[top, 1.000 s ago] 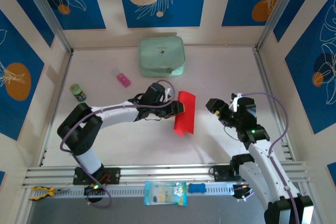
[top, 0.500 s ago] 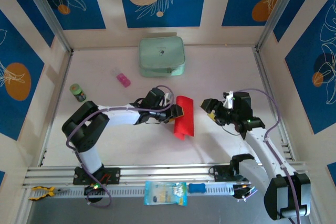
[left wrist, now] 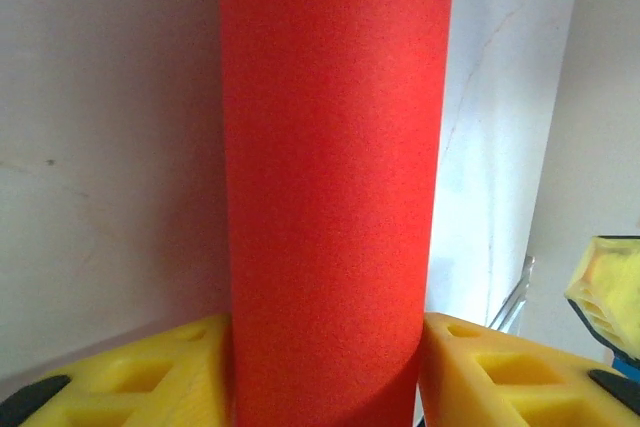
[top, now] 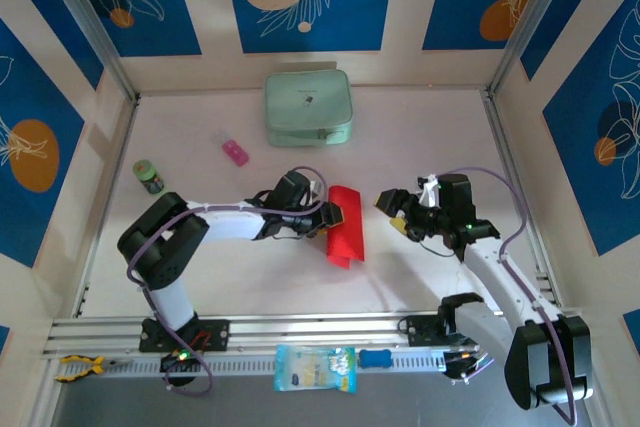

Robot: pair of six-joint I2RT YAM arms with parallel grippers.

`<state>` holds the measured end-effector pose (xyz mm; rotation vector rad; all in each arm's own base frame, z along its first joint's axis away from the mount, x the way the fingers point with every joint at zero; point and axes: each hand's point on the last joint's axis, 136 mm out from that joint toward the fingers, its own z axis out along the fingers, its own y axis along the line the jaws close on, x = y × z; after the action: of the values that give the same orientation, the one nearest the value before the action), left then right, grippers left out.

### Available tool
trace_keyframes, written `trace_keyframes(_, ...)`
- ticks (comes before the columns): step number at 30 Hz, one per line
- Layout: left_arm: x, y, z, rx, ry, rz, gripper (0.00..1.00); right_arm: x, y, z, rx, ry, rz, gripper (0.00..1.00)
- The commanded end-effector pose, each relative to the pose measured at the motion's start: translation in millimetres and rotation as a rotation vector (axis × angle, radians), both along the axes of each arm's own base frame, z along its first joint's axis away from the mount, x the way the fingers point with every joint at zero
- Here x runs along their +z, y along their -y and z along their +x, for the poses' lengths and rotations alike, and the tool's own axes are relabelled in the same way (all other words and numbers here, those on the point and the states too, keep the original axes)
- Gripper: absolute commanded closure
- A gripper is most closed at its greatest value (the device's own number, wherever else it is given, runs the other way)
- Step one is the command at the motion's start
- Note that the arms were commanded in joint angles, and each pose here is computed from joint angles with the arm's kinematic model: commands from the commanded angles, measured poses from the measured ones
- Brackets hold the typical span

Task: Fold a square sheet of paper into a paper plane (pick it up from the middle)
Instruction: First fold the square sheet of paper in half at the center of the table.

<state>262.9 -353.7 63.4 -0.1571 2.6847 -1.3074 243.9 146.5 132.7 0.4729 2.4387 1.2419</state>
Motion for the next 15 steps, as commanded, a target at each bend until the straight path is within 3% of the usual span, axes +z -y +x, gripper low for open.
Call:
trace_keyframes(1,-5.1,-5.7,3.2,0.026,-0.008,0.009,0.51,16.0,-8.6,2.8,0.046,0.044,0.014,0.10)
trace_keyframes(6,-6.8,-8.0,3.4,0.033,-0.009,0.015,0.51,3.6,-3.0,2.9,0.015,-0.011,-0.068,0.01)
trace_keyframes(12,-10.6,-11.4,3.9,0.041,-0.012,0.024,0.51,-10.0,22.1,8.0,-0.113,-0.132,-0.221,0.01)
trace_keyframes(15,-12.2,-12.2,4.1,0.042,-0.014,0.027,0.51,-11.1,23.4,10.1,-0.138,-0.138,-0.221,0.01)
